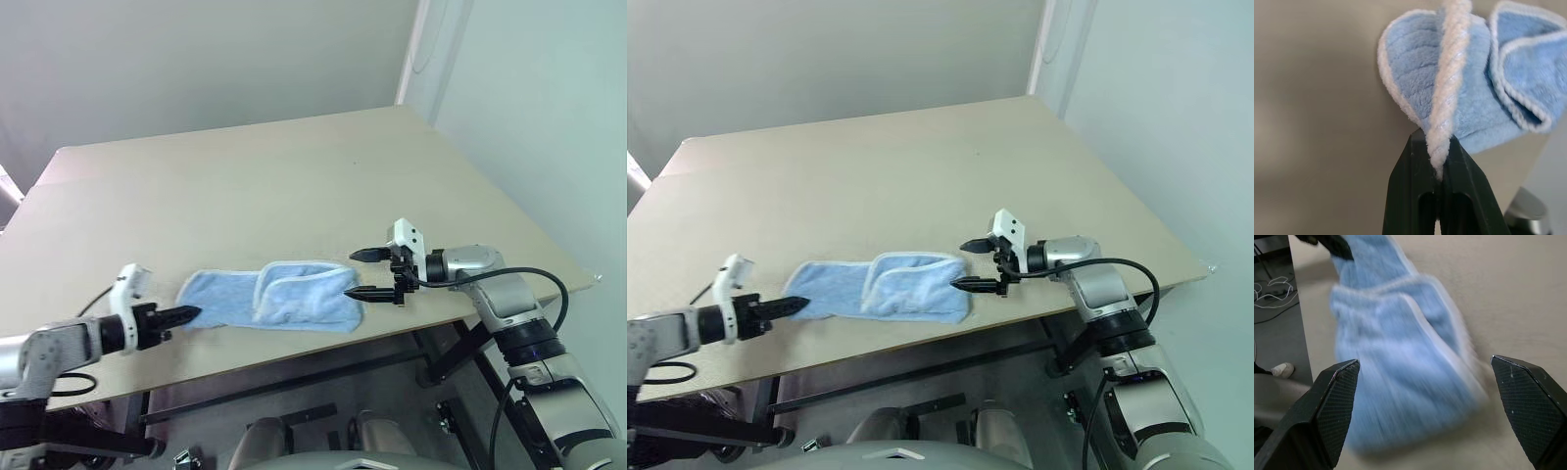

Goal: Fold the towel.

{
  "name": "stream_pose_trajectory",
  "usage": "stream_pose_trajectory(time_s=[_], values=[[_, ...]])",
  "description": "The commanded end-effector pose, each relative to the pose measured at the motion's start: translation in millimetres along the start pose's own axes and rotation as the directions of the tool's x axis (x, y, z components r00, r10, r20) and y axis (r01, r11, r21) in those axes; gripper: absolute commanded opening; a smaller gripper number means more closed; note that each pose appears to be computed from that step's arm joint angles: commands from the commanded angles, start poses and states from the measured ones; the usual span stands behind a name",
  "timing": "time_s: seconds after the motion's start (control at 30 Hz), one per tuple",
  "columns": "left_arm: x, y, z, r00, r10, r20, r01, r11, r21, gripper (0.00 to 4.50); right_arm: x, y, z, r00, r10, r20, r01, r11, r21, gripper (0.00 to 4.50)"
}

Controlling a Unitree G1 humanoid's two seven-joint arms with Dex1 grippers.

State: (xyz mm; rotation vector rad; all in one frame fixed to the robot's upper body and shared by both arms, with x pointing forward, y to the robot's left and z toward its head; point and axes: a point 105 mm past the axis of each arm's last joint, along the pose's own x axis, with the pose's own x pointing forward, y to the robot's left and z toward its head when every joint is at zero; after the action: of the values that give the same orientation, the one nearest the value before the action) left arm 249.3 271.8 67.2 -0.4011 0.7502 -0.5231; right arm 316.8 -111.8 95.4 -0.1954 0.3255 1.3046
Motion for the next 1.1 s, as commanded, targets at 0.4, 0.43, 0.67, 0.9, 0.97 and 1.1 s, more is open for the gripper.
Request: stream_pose_trajectory(time_s=[0.4,0.43,0.67,0.9,0.97,1.1], values=[[-17,-54,44,0.985,-0.169,0.016,0.163,0.966,0.202,0.02,-6,-12,4,0.999,-0.046,-0.005,0.045,0.998,-0.047,4.5],[-15,-60,44,0.983,-0.186,0.001,0.181,0.959,0.217,0.02,-6,-13,4,0.999,-0.049,-0.005,0.048,0.998,-0.047,4.5],[11,-94,50,0.944,-0.312,-0.107,0.329,0.899,0.288,0.02,-10,-13,1,0.996,-0.085,-0.003,0.085,0.996,-0.038,4.5],[59,-132,48,0.866,-0.432,-0.252,0.497,0.799,0.337,0.02,-17,-14,-3,0.989,-0.147,0.004,0.147,0.989,-0.022,4.5],[71,-141,44,0.843,-0.453,-0.29,0.534,0.774,0.341,0.02,-18,-13,-4,0.987,-0.16,0.008,0.16,0.987,-0.019,4.5],[92,-143,27,0.82,-0.442,-0.364,0.561,0.75,0.352,0.02,-19,-11,-6,0.984,-0.18,0.01,0.18,0.984,-0.01,4.5]])
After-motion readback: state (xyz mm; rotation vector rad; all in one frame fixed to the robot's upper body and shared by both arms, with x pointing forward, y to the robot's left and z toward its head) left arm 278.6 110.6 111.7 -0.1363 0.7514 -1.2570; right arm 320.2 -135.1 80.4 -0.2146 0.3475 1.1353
